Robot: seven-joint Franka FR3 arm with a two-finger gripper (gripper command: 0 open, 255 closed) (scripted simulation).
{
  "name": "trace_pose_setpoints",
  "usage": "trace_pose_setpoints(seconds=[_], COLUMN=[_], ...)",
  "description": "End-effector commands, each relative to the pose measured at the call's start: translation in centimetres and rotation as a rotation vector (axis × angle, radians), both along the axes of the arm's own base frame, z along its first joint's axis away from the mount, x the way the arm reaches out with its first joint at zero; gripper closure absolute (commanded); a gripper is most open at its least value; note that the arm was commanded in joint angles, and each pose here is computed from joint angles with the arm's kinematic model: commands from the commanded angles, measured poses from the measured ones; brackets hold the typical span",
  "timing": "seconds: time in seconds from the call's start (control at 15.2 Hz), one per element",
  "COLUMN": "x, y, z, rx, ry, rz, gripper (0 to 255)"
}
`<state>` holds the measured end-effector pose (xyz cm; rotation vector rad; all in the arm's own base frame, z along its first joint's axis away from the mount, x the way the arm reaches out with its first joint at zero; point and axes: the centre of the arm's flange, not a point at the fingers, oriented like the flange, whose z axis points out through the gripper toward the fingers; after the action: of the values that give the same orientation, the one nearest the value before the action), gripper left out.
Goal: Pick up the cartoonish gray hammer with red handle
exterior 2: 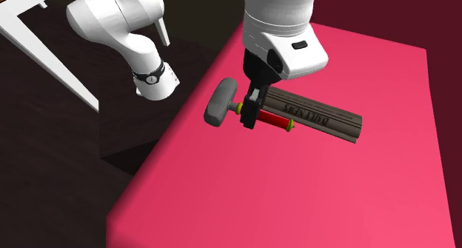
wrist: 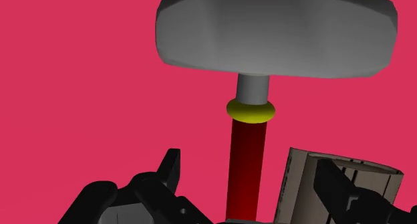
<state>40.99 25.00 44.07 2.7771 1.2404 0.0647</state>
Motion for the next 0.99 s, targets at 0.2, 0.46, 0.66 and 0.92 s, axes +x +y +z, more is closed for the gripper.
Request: trace_pose_setpoints(seconds=[0.2, 0.46, 0.66, 0.92], x=[0.1, 0.1, 0.0, 0.0], y=[0.0, 0.0, 0.0, 0.0], z=[-0.5, -0.5, -0.5, 1.6], rx=[0.000, 0.000, 0.000, 0.000], ry=[0.000, 0.000, 0.000, 0.000], rz=[0.000, 0.000, 0.000, 0.000], gripper=[255, 255, 255, 255])
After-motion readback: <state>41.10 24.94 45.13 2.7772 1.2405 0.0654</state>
